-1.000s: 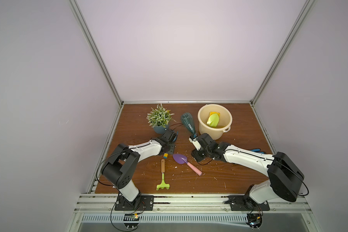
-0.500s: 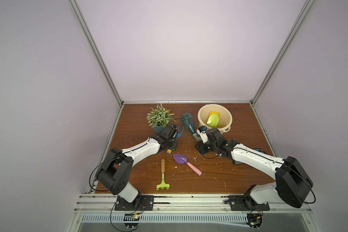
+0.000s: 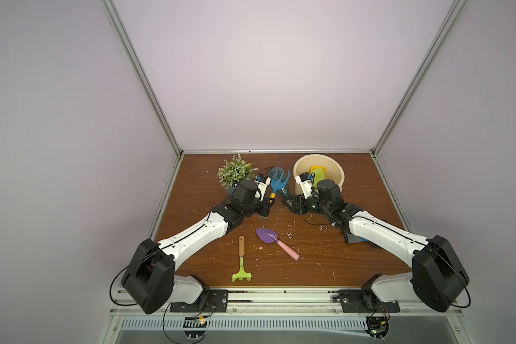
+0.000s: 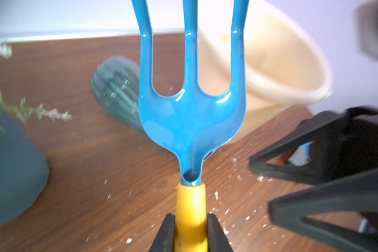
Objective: Organize the gardening tools
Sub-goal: Pick up the gardening tool from the center of the board.
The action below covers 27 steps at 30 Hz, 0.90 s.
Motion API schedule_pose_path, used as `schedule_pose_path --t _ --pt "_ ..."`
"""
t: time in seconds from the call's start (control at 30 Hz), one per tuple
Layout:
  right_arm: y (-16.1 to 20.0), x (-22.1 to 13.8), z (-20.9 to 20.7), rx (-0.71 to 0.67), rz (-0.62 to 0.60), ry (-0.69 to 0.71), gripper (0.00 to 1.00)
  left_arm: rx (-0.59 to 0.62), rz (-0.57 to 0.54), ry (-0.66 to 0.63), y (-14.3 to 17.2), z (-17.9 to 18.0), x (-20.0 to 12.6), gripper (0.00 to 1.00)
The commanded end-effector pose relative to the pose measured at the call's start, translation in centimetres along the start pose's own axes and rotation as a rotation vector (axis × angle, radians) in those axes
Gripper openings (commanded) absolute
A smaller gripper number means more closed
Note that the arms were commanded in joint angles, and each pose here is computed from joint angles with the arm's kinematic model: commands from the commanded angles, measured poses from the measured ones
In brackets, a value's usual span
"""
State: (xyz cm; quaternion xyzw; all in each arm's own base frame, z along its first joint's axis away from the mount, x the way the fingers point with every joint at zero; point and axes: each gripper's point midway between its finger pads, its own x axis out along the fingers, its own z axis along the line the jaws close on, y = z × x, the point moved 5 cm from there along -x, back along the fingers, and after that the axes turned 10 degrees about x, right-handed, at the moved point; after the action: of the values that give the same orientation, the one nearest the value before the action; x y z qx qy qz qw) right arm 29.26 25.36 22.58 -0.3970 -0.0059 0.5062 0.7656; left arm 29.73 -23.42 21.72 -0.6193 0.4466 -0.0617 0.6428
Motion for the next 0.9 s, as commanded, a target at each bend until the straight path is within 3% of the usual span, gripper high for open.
schedule_pose_path --t 0.0,0.2,0.57,0.8,0.87 --pt "-4.1 -1.4 4.4 0.005 -0.143 -0.226 0.56 0.001 -0.130 0.077 -2.7 -1.5 -0.8 0.02" --pt "-6.4 -1.7 6.0 0.029 -0.209 -0.326 0.56 0.015 -0.157 0.110 -3.3 -2.6 -0.8 0.03" --pt "-7.9 -0.7 6.2 0.045 -0.229 -0.310 0.50 0.047 -0.213 0.149 -4.4 -4.9 -1.7 0.03" --pt "-8.1 -1.4 6.2 0.022 -0.255 -0.274 0.22 0.043 -0.210 0.109 -3.8 -4.4 -2.1 0.06" --pt "-8.3 -1.7 5.9 0.008 -0.265 -0.238 0.12 0.040 -0.205 0.100 -3.5 -4.2 -2.0 0.12"
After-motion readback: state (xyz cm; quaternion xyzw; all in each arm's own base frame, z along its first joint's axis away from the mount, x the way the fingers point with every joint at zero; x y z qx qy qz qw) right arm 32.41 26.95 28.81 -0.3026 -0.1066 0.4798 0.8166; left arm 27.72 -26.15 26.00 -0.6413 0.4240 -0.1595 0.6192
